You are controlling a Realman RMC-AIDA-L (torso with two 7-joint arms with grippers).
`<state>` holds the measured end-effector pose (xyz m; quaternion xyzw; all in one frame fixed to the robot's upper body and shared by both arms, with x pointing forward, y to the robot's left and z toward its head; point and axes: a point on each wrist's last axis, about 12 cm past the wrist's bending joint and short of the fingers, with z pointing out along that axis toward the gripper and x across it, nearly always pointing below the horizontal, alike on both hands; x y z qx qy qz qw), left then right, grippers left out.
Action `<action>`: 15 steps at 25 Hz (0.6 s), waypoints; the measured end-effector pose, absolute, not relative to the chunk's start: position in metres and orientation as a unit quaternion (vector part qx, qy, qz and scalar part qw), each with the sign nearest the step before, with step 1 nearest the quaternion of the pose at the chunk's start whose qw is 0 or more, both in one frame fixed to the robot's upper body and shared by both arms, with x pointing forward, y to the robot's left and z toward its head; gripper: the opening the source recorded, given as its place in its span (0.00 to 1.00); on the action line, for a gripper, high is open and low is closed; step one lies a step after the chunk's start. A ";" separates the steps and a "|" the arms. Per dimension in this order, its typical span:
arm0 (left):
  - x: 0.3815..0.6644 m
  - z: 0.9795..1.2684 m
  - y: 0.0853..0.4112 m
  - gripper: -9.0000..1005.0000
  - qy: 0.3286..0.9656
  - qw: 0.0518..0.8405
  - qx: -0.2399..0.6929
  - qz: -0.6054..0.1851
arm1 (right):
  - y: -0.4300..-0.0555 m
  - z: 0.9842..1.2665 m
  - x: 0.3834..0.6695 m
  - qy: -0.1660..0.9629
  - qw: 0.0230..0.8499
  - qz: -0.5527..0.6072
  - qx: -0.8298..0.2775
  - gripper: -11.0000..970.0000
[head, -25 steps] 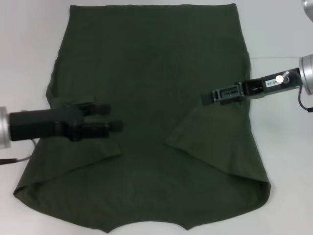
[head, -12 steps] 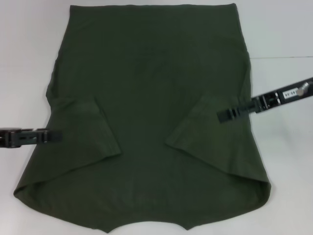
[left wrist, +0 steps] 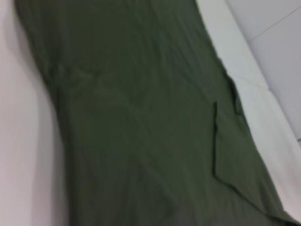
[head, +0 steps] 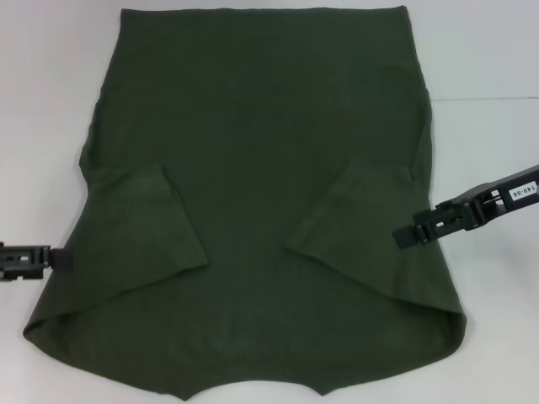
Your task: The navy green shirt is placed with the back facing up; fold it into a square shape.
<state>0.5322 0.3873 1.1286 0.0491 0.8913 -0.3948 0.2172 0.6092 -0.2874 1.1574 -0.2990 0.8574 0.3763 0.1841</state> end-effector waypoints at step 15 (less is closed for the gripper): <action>0.525 1.111 0.400 0.88 0.929 0.172 0.023 -0.327 | -0.271 1.141 0.607 0.854 0.198 0.393 -0.279 0.97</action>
